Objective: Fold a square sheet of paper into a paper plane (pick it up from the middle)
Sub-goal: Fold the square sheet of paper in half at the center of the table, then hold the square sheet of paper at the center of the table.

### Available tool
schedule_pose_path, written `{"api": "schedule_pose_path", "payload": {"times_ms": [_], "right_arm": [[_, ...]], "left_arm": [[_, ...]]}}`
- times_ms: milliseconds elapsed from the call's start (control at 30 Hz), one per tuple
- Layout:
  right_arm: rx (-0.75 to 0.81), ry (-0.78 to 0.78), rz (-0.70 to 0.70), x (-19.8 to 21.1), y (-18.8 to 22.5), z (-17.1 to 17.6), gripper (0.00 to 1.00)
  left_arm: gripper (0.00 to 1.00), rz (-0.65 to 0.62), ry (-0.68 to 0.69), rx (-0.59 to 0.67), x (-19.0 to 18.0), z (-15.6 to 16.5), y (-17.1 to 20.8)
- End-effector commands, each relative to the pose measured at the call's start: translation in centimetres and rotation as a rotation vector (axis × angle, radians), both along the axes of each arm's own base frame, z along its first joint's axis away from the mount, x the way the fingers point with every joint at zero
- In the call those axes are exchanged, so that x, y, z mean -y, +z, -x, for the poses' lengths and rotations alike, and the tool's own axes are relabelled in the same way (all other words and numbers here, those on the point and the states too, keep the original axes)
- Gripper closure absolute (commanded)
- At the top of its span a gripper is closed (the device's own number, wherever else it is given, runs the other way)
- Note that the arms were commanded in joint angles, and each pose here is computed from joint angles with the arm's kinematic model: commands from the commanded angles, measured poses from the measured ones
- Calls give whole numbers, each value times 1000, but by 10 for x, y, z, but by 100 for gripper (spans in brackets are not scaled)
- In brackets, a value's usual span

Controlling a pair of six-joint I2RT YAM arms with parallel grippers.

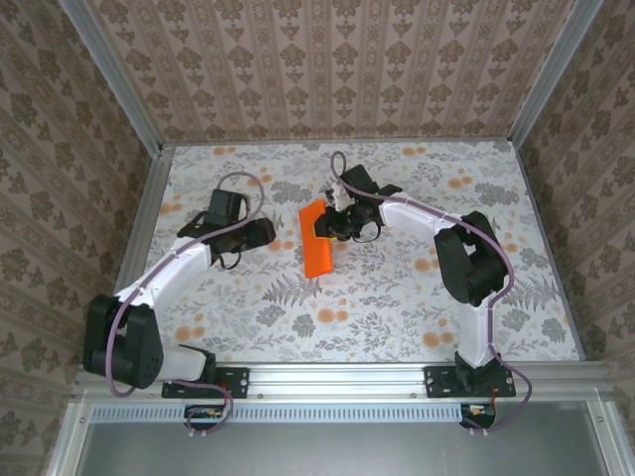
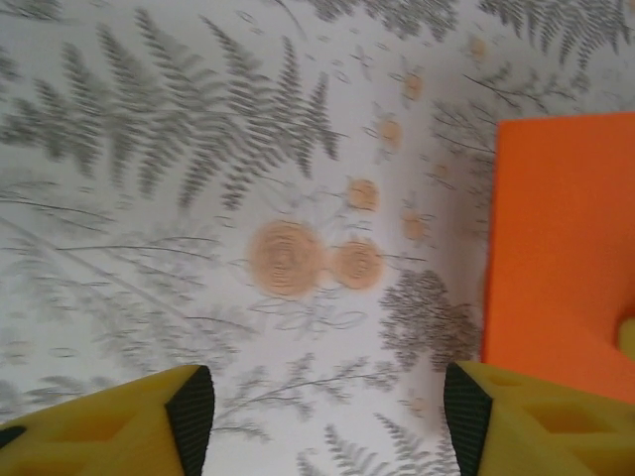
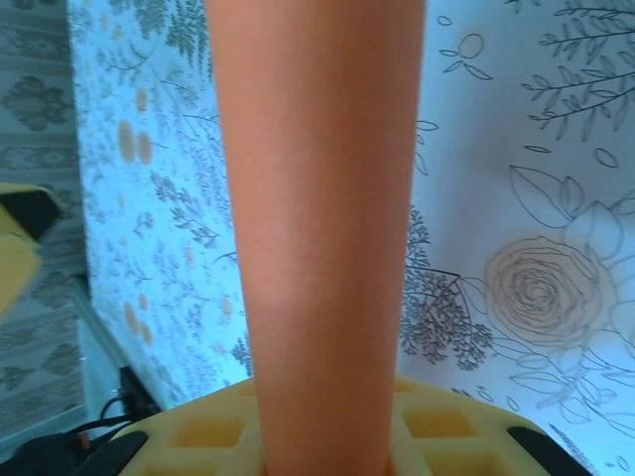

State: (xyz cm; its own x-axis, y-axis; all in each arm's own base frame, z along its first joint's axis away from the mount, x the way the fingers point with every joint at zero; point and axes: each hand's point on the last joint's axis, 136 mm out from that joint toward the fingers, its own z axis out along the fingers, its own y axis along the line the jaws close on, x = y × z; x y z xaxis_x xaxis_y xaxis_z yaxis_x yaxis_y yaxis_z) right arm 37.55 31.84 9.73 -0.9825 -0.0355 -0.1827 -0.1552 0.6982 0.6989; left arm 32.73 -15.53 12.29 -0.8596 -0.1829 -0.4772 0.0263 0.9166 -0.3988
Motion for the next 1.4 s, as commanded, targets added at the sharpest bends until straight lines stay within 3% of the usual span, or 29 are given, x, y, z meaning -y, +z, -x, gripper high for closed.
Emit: {"api": "schedule_pose_path", "payload": {"times_ms": [0, 433, 600, 933, 1367], "right_arm": [[-69, -10, -87, 0, -6, 0, 76], [-149, -37, 63, 40, -68, 2, 74], [-161, -38, 80, 43, -75, 3, 76], [-184, -51, 111, 51, -85, 4, 77], [-177, -69, 92, 49, -72, 1, 74]], "left_arm": [[40, 98, -19, 4, 34, -6, -4], [60, 164, -110, -67, 112, -11, -42], [74, 173, -155, -100, 134, -11, -54], [90, 154, -168, -159, 144, -11, -77], [100, 76, -153, -276, 138, -2, -106]]}}
